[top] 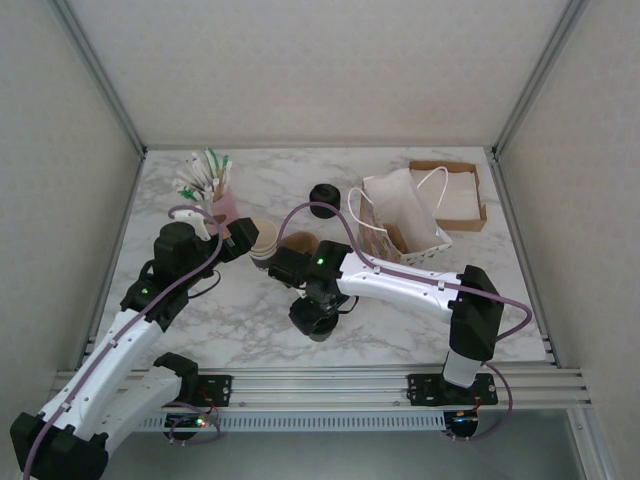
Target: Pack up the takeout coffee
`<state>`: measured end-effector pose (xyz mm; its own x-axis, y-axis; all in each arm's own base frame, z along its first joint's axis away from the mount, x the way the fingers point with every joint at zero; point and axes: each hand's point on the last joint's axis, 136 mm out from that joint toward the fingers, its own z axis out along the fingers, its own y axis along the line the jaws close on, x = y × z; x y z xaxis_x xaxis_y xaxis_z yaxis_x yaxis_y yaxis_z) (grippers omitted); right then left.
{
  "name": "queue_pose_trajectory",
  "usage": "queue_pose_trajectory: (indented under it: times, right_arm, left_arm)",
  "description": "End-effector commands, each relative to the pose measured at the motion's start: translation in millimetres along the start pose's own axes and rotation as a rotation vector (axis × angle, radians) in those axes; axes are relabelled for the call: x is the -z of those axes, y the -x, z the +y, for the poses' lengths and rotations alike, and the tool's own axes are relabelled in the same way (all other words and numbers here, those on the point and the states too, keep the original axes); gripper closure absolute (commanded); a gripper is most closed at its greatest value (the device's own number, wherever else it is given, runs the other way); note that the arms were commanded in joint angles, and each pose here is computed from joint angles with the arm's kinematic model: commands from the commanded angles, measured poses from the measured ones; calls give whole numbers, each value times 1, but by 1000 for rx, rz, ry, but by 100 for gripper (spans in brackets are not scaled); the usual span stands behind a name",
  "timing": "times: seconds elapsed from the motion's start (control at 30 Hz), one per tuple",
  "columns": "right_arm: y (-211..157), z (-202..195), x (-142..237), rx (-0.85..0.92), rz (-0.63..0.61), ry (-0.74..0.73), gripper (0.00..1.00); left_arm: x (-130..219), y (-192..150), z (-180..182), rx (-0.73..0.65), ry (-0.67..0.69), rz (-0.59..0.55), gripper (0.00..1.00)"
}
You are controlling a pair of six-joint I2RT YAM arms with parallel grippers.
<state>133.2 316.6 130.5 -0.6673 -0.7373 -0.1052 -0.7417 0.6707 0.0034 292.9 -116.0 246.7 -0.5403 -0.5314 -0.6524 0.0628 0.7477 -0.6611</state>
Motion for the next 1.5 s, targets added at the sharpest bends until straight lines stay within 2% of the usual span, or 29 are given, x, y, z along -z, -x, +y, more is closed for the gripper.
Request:
queue_pose_trajectory:
  times: [0.0, 0.2, 0.47, 0.9, 1.1, 1.47]
  right_arm:
    - [-1, -1, 17, -11, -19, -23, 27]
    - [-4, -3, 43, -34, -57, -6, 27]
    - [-8, -4, 94, -51, -146, 51, 27]
    - [-8, -24, 205, -78, -424, 77, 27]
    - [-6, -48, 244, -113, -546, 45, 28]
    - [-8, -113, 312, -243, -766, -82, 27]
  left_arm:
    - [2, 6, -6, -13, -31, -21, 1]
    - [3, 10, -10, -22, -37, -28, 0]
    - [2, 27, -24, -51, -63, -62, 0]
    - [-9, 45, -44, -76, -112, -84, 0]
    - [-13, 46, -47, -77, -123, -75, 0]
    - [-20, 46, -51, -71, -145, -65, 0]
